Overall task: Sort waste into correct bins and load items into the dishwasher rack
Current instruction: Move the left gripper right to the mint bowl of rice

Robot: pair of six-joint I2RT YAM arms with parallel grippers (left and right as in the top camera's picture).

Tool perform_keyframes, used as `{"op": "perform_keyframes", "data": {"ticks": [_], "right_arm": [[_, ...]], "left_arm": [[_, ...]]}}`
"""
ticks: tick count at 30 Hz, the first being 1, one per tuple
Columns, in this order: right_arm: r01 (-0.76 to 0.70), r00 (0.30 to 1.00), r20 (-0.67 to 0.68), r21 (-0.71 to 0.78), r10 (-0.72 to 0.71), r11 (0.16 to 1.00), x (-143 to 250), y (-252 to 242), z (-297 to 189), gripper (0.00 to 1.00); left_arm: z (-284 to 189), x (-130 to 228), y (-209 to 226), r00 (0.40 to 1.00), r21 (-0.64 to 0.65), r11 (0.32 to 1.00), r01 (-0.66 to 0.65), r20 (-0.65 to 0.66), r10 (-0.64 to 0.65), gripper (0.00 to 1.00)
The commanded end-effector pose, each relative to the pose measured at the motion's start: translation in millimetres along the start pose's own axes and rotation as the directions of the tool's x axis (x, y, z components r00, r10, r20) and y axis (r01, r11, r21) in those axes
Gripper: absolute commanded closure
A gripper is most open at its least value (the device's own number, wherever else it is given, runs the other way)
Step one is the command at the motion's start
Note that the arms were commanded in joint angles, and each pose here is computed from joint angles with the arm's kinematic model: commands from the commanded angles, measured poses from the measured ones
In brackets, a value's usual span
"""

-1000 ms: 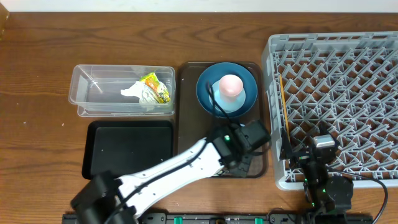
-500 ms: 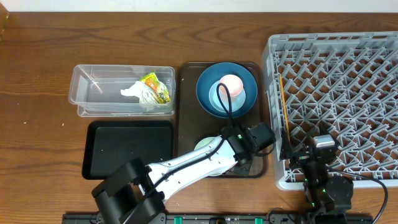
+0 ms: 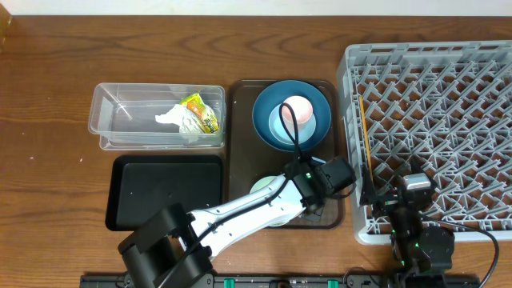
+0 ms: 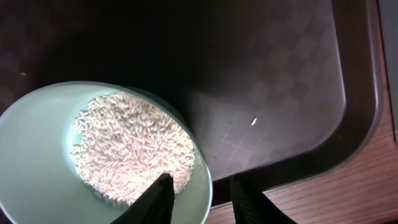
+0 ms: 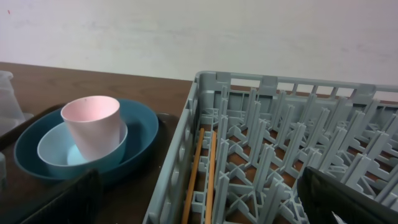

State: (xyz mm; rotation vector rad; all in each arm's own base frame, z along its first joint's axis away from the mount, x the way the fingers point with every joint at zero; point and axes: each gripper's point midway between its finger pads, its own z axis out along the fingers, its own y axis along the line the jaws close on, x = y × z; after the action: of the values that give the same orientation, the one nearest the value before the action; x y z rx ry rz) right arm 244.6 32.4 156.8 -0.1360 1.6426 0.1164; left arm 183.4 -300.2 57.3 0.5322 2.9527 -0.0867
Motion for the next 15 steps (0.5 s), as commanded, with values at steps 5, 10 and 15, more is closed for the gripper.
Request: {"op": "perform_keyframes", "data": {"ticks": [5,10,15], "right_arm": [[0.011,1.000,-0.005,-0.010,-0.011,1.000,1.6,2.6,0.2,0.01],[0.011,1.000,-0.005,-0.010,-0.011,1.000,1.6,2.6,0.2,0.01],[0.011,1.000,-0.005,-0.010,-0.011,1.000,1.6,2.6,0.2,0.01]], "left_arm": [[6.8,0.7,4.6,1.000,-0.029,1.000,-0.003,0.006,0.003,0.66],[7.7,-1.5,2.7,1.000,-0.021,1.000,-0.001,0.017,0.002,0.67],[13.4,-1.5,2.1,1.000,-0.012,1.000,0.000,0.027,0.000,0.67]]}}
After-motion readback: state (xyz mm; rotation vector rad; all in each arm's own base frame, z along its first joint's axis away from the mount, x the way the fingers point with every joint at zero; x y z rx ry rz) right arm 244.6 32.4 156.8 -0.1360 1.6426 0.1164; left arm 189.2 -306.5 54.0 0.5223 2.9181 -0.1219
